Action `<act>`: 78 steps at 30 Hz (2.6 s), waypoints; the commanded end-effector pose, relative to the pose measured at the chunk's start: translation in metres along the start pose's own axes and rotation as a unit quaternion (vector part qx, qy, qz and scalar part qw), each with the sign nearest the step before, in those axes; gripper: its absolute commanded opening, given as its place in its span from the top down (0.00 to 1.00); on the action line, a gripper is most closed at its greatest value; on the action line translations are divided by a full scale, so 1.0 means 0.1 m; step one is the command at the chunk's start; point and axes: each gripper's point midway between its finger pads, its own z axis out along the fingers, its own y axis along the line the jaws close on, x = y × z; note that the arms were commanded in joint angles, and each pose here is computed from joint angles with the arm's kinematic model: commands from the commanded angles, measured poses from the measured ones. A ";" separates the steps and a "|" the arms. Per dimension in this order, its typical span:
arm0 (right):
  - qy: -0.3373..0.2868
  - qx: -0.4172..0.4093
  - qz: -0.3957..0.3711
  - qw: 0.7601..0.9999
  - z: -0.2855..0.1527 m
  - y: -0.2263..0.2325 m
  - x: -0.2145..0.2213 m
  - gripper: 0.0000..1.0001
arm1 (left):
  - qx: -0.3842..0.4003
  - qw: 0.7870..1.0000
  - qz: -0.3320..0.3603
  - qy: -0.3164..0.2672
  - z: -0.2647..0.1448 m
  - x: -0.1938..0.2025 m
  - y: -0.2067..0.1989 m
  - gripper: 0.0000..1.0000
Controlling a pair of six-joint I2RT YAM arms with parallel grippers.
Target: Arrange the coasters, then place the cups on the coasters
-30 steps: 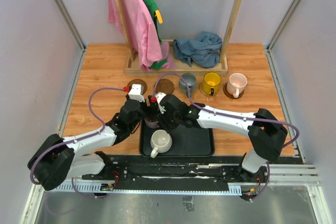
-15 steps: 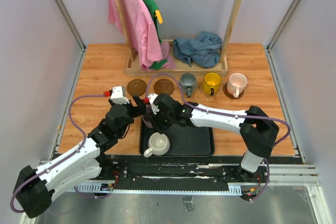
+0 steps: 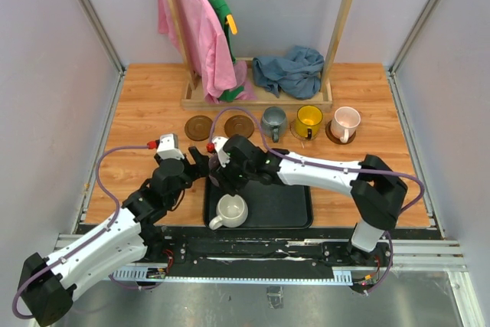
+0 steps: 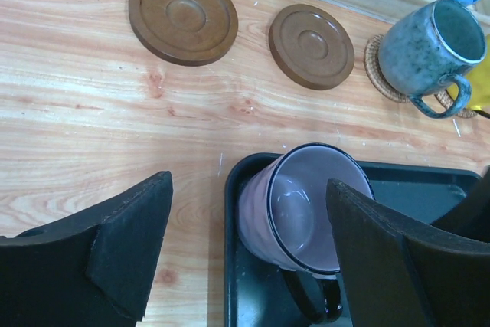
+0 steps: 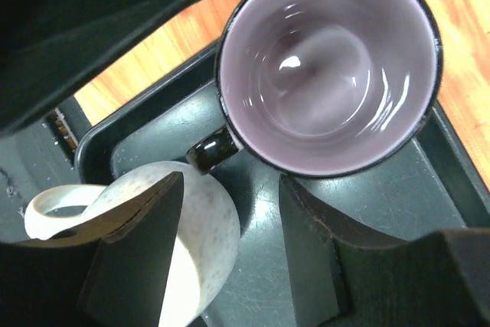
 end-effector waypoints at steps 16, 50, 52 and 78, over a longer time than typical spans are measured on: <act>-0.117 0.253 -0.021 0.960 -1.46 -0.76 -0.06 0.31 | 0.091 0.990 -0.016 0.108 -0.14 0.36 -0.35 0.00; -0.202 0.326 0.051 0.922 -1.87 -1.07 -0.08 0.02 | -0.033 0.973 0.079 0.215 -0.02 0.88 -0.23 0.28; -0.201 0.322 0.051 0.924 -1.85 -1.06 -0.09 0.02 | -0.043 0.973 0.081 0.211 -0.02 0.87 -0.19 0.29; -0.182 0.298 0.047 0.936 -1.65 -0.99 -0.14 0.02 | 0.008 0.964 0.129 0.234 -0.08 0.86 -0.31 0.30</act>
